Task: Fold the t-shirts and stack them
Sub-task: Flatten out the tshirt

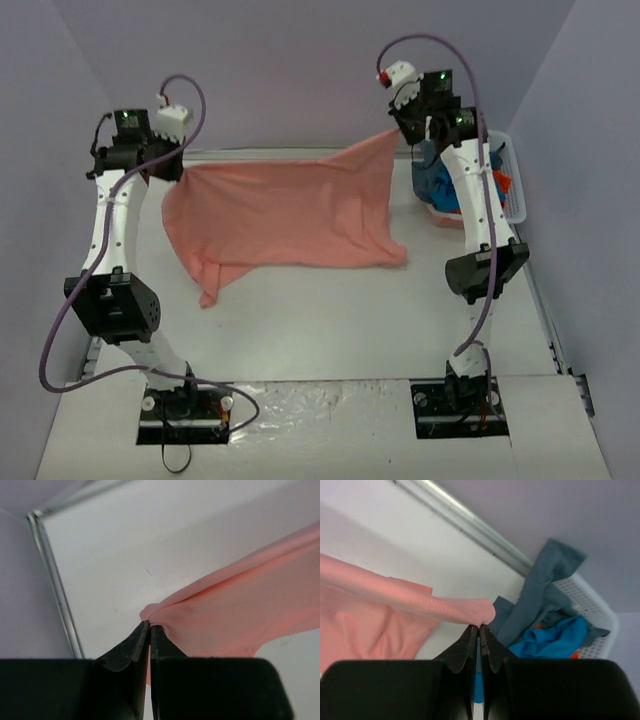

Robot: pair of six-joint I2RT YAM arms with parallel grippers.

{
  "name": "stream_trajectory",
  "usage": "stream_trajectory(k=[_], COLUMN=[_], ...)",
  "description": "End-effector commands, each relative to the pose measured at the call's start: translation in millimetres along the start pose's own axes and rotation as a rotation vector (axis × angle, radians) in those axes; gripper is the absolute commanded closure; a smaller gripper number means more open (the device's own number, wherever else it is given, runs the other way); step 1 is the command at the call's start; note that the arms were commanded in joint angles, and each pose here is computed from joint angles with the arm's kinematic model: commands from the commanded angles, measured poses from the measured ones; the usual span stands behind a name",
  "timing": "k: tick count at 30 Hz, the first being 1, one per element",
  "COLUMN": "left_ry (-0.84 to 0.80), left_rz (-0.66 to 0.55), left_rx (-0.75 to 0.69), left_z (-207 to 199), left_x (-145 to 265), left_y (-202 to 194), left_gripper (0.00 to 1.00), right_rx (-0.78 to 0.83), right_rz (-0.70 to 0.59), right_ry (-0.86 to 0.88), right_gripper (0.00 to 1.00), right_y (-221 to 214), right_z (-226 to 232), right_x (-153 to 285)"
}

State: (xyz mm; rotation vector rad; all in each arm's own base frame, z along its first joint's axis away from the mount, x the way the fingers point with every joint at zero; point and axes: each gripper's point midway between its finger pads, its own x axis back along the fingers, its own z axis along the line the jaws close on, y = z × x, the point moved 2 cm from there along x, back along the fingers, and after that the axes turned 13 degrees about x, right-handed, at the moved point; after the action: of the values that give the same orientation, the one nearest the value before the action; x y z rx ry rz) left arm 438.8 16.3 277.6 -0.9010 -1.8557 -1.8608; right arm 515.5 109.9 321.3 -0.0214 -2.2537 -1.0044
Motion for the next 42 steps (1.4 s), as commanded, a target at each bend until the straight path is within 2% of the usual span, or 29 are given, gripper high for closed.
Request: stream_trajectory(k=[1, 2, 3, 4, 5, 6, 7, 8, 9, 10, 12, 13, 14, 16, 17, 18, 19, 20, 23, 24, 25, 27, 31, 33, 34, 36, 37, 39, 42], left_ry=[0.041, 0.033, 0.029, 0.034, 0.040, 0.029, 0.012, 0.001, -0.016, -0.016, -0.025, -0.085, -0.140, -0.242, -0.324, -0.330, -0.332, -0.328, -0.339, -0.335, -0.320, -0.307, -0.134, -0.076, -0.050, -0.030, 0.002, -0.005, 0.011], left_rz=[-0.446, -0.492, -0.585, -0.624, -0.640, -0.601, -0.546, -0.487, -0.405, -0.372, -0.297, -0.206, -0.120, -0.036, 0.014, 0.029, 0.046, 0.095, 0.085, 0.067, 0.038, 0.037, -0.008, 0.089, 0.101, 0.206, 0.228, 0.304, 0.306], left_rx=[-0.041, -0.054, -0.086, -0.101, -0.128, -0.138, -0.145, -0.167, -0.165, -0.166, -0.189, -0.189, -0.237, -0.295, -0.407, -0.429, -0.452, -0.469, -0.520, -0.522, -0.532, -0.512, -0.359, -0.293, -0.264, -0.214, -0.191, -0.155, -0.095], left_z=[-30, -36, -49, -54, -57, -63, -66, -67, -67, -66, -67, -72, -79, -94, -105, -106, -106, -103, -105, -105, -103, -99, -66, -47, -39, -27, -19, -13, -8], left_x=[144, 160, 204, 221, 230, 234, 230, 221, 199, 187, 175, 154, 150, 153, 167, 172, 177, 181, 193, 193, 193, 182, 133, 100, 86, 53, 43, 20, 3], left_y=[95, 97, 95, 90, 80, 53, 35, 16, -21, -40, -81, -116, -145, -187, -214, -224, -228, -235, -222, -216, -205, -195, -160, -165, -162, -173, -175, -187, -188], left_gripper=[0.97, 0.98, 0.98, 0.98, 0.98, 0.98, 0.98, 0.98, 0.98, 0.98, 0.98, 0.97, 0.86, 0.53, 0.45, 0.38, 0.26, 0.24, 0.15, 0.14, 0.08, 0.06, 0.03, 0.03, 0.03, 0.02, 0.01, 0.00, 0.00], right_rx=[0.006, 0.006, 0.003, 0.003, 0.002, 0.002, 0.001, 0.004, 0.003, -0.008, -0.028, -0.045, -0.039, -0.025, -0.021, 0.004, 0.019, 0.041, 0.078, 0.088, 0.092, 0.107, 0.073, 0.048, 0.029, -0.002, -0.017, -0.020, 0.026], right_rz=[-0.184, -0.255, -0.254, -0.280, -0.337, -0.351, -0.315, -0.354, -0.342, -0.267, -0.249, -0.168, -0.165, -0.114, -0.070, -0.063, -0.072, -0.076, -0.084, -0.079, -0.059, -0.042, -0.006, -0.013, 0.015, 0.028, 0.046, 0.066, 0.140], right_ry=[-0.224, -0.272, -0.253, -0.257, -0.290, -0.285, -0.223, -0.236, -0.208, -0.115, -0.057, 0.049, 0.076, 0.149, 0.224, 0.249, 0.250, 0.282, 0.216, 0.207, 0.215, 0.230, 0.324, 0.354, 0.394, 0.424, 0.433, 0.453, 0.494], right_gripper=[1.00, 1.00, 1.00, 1.00, 1.00, 1.00, 1.00, 1.00, 1.00, 1.00, 1.00, 1.00, 1.00, 1.00, 0.90, 0.83, 0.66, 0.33, 0.25, 0.25, 0.25, 0.25, 0.25, 0.28, 0.32, 0.51, 0.72, 1.00, 1.00], right_y=[50, 62, 57, 58, 61, 58, 42, 37, 26, -2, -30, -65, -80, -112, -135, -142, -144, -146, -138, -136, -134, -130, -120, -111, -114, -108, -104, -99, -99], right_z=[-49, -53, -46, -42, -39, -33, -16, -6, 6, 32, 63, 95, 113, 141, 166, 173, 177, 183, 166, 162, 157, 151, 146, 143, 145, 146, 142, 145, 167], right_x=[126, 170, 175, 192, 233, 245, 233, 263, 262, 235, 241, 215, 224, 221, 225, 228, 236, 245, 250, 246, 234, 218, 145, 120, 91, 64, 38, 15, -37])
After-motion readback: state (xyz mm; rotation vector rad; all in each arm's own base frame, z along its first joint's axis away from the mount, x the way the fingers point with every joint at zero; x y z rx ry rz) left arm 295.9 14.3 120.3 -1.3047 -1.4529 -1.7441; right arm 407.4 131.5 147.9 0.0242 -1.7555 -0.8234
